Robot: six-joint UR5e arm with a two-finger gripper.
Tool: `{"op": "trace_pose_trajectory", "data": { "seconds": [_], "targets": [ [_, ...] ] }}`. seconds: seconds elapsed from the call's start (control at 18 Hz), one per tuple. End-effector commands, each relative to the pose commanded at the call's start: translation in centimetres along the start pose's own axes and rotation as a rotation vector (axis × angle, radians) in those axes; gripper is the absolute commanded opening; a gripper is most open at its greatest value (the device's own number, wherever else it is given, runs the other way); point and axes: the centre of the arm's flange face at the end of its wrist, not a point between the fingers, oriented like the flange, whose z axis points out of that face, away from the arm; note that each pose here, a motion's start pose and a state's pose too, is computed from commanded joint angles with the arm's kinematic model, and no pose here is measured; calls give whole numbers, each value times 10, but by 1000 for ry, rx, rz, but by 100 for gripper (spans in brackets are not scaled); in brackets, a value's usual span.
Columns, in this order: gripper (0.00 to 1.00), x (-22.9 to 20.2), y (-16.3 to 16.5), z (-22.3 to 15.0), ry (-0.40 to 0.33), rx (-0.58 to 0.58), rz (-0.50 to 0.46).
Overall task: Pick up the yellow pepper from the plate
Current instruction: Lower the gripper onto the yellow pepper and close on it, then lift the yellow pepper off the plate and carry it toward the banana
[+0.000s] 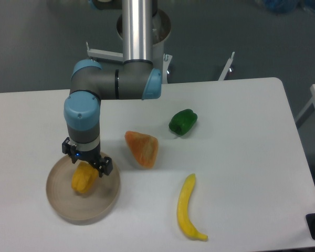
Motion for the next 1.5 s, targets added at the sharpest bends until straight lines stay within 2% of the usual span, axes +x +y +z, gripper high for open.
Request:
{"op": "trace_pose_trajectory", "data": {
  "seconds": [0.22,0.28,0.39,0.44,0.56,0.89,1.06,1.22,1.39,1.5],
  "targets": [
    [99,-2,-4,1,-3,7,2],
    [92,-2,-4,0,-4,8,3],
    [65,-2,-4,1,-3,7,6],
    [56,-1,-4,2,-3,7,12],
    [46,-1,-5,1,-3,9,15],
    [40,0,-6,-6,-5,18,19],
    [40,-7,-9,-23,-21,42,30],
    [40,-33,-1,-48,-43,66,46],
    [40,-81,20,-85,-81,100,44],
    [40,-114,38,-103,-106,112,92]
  ]
}}
